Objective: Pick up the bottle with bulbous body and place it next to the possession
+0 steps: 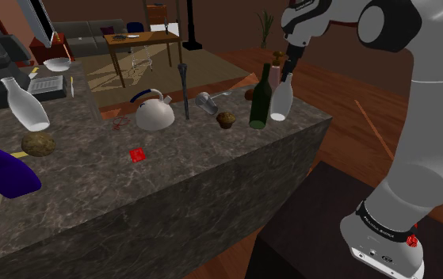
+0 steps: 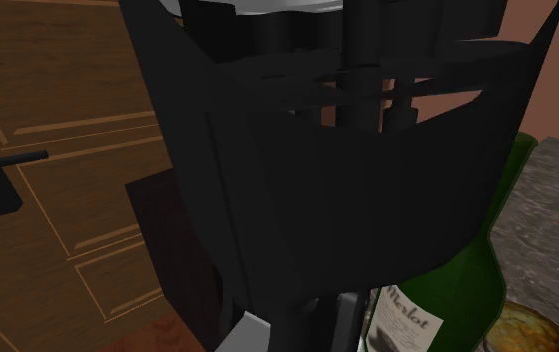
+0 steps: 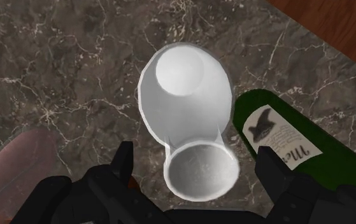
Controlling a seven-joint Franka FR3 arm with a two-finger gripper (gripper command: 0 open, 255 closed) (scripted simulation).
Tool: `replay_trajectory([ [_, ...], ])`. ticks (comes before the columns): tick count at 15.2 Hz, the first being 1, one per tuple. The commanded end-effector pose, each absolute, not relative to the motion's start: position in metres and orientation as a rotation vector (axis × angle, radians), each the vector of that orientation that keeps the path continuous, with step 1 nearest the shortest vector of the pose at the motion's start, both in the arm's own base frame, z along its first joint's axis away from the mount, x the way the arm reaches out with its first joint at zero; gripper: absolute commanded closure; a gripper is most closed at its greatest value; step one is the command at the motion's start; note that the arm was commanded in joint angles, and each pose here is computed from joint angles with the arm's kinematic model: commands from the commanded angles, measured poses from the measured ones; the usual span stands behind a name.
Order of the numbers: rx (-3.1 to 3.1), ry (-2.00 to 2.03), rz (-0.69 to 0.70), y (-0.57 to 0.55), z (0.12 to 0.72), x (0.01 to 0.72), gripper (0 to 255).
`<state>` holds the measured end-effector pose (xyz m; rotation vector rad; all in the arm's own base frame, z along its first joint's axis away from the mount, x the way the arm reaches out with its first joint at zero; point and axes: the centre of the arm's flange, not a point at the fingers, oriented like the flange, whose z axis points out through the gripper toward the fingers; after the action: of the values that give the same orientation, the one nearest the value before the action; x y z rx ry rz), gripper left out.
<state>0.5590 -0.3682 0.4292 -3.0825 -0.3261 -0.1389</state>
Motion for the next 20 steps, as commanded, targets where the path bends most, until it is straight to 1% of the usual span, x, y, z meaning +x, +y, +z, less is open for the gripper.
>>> replay_trajectory([
  [1, -3.083, -0.326, -0.139, -0.368, 0.428, 0.559, 0],
  [6, -3.083, -0.326, -0.139, -0.368, 0.428, 0.559, 0],
  [7, -3.083, -0.326, -0.139, -0.368, 0.428, 0.559, 255],
  [16, -3.083, -0.326, -0.139, -0.368, 0.428, 0.559, 255],
  [20, -3.083, -0.326, -0.139, -0.368, 0.449, 0.559, 255],
])
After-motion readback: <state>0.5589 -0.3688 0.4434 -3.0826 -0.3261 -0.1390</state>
